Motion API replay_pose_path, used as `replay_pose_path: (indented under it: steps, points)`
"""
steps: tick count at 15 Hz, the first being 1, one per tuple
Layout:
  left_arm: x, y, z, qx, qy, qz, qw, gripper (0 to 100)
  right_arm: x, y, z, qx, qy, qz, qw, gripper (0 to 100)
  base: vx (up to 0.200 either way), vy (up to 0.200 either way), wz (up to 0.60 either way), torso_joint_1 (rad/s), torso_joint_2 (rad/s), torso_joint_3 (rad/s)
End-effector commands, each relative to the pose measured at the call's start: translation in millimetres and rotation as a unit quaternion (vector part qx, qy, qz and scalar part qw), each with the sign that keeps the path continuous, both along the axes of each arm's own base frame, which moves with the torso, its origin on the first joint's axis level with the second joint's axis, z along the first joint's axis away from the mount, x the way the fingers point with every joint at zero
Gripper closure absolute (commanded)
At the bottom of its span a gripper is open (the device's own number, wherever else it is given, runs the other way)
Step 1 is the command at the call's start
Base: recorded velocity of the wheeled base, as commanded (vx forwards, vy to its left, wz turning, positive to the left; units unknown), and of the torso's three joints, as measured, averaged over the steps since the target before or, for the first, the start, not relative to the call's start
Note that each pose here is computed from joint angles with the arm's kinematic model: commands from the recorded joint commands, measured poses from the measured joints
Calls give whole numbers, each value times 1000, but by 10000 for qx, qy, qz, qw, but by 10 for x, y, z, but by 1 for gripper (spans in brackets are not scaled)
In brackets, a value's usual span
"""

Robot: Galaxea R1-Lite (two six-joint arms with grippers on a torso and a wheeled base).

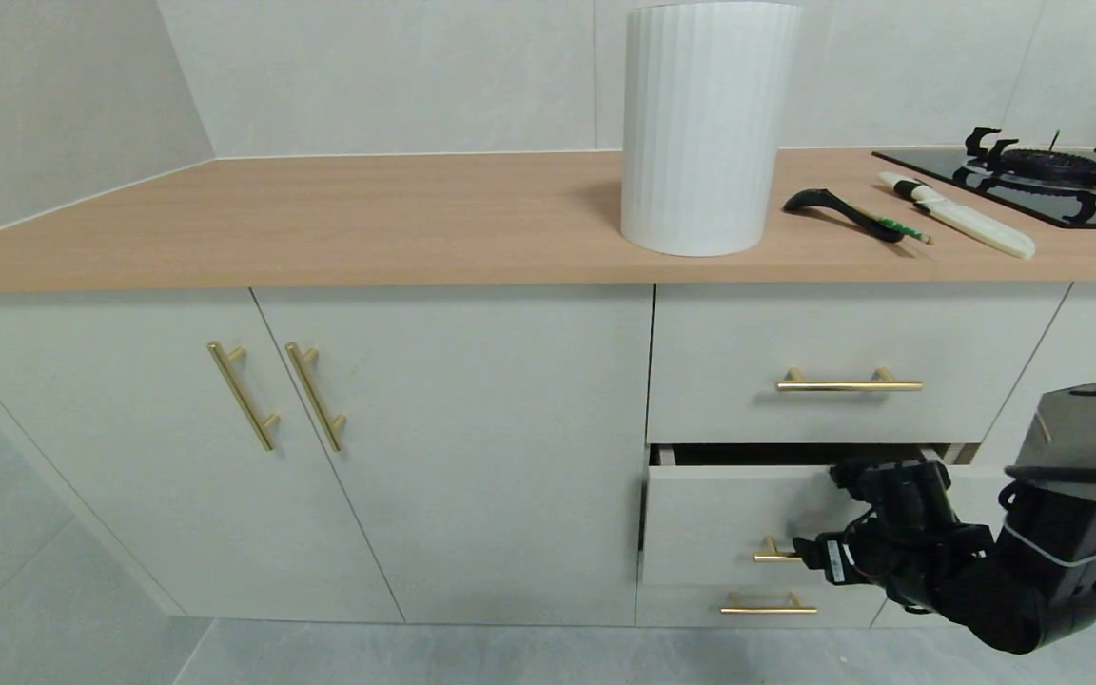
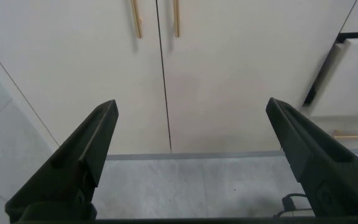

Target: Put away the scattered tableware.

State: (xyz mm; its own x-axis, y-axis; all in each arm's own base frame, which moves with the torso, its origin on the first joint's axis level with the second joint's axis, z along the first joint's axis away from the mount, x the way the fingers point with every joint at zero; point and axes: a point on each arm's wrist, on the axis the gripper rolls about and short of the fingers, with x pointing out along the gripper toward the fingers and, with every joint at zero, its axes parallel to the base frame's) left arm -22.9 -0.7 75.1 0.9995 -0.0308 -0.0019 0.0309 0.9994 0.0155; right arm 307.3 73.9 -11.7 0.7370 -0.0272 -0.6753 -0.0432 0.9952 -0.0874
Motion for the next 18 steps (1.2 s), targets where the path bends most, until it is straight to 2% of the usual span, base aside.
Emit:
replay_pose_path:
  steps: [1,5,8,11,18]
  points:
    - [1,0,0,-1,6,1,10000,0,-314,74,706,43,-113,336,9994,0,0,0,0,0,0,0]
    - [1,0,0,-1,6,1,10000,0,-766,49,1560,184,-432,594,9971,0,0,0,0,0,0,0]
    - [1,0,0,-1,6,1,10000,0,-833,52,1725,291,-717,623,9951,0,0,0,0,0,0,0]
    - [1,0,0,-1,6,1,10000,0,-654,119,1578,558,-654,387,9955,0,0,0,0,0,0,0]
    - [1,0,0,-1,6,1,10000,0,-318,237,1078,618,-527,117,9966,0,0,0,0,0,0,0]
